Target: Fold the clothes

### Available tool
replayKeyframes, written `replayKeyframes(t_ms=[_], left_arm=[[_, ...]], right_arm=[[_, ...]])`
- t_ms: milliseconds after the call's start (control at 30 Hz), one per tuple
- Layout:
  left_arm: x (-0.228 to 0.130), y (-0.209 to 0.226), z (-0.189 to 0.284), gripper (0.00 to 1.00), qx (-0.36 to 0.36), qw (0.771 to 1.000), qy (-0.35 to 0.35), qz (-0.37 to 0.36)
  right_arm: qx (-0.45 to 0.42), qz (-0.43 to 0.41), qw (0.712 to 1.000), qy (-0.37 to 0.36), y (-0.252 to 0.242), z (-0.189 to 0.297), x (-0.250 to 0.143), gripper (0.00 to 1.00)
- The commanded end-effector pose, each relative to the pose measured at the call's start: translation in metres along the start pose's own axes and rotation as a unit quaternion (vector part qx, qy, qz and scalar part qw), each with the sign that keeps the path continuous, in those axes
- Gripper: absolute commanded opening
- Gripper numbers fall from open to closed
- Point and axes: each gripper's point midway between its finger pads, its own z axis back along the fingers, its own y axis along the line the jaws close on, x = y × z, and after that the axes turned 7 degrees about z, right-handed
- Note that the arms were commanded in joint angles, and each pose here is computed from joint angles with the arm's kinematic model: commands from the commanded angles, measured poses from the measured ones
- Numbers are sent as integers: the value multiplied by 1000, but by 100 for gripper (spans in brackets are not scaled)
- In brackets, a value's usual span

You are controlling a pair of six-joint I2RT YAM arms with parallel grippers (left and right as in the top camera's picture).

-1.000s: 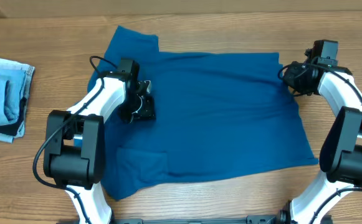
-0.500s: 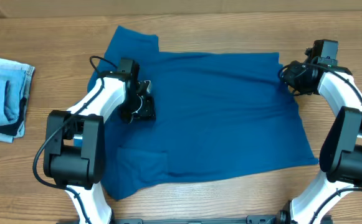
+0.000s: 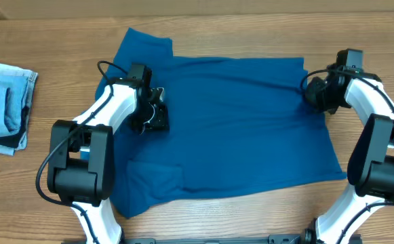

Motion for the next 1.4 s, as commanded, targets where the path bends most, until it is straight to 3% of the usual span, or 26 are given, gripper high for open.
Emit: replayKeyframes(t_ms=[0,100,200,267,367,633,833,1067,1367], left_arm=[[5,5,-3,42,17,1000,-6,-13],[5,5,-3,42,17,1000,-6,-12],[4,6,-3,42,17,1000,-5,-12],[4,6,-3,42,18,1000,-4,-12],[5,5,-3,43,17,1000,-6,-13],[3,5,-3,43,16,1000,-1,-11],[3,5,-3,43,16,1000,-2,-11],[3,5,-3,43,16,1000,-2,-11],[3,5,-3,43,16,1000,-2,-11]], right_arm=[[-10,-44,999,19,1,23,-16,4],[-38,-55,998,12,-8,24,-14,4],[7,4,997,-76,11,36,29,5],[63,34,989,-133,33,49,56,24],[105,53,976,-181,49,52,81,32],[104,44,974,-195,29,-12,103,33],[108,48,970,-210,29,-16,110,32],[106,48,978,-172,30,-48,93,38],[168,65,971,-156,50,-50,86,33]])
